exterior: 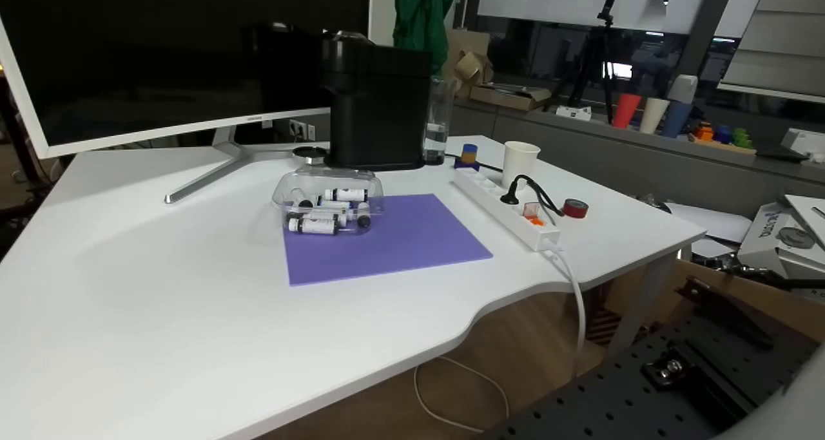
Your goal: Turn on the white extension cable
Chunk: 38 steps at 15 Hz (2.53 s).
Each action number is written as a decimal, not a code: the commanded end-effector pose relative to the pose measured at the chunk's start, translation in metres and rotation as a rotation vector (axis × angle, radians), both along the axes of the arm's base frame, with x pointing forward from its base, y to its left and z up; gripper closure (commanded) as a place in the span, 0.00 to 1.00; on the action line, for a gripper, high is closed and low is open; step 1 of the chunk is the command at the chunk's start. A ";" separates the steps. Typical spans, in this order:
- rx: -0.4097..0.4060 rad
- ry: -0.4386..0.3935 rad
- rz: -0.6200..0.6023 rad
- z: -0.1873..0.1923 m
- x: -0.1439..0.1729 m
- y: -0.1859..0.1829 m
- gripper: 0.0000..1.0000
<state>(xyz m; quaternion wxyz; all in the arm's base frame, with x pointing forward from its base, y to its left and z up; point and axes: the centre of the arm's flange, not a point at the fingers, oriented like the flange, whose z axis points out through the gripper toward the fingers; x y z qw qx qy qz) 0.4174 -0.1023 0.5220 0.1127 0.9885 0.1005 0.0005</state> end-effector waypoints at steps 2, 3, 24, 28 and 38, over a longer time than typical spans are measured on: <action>-0.005 -0.037 -0.003 0.002 0.000 0.003 0.00; -0.014 -0.058 -0.006 0.001 0.001 0.004 0.00; 0.075 -0.004 -0.115 -0.248 0.033 -0.084 0.00; 0.081 0.008 -0.129 -0.257 0.033 -0.087 0.00; 0.092 0.040 -0.109 -0.296 0.004 -0.078 0.68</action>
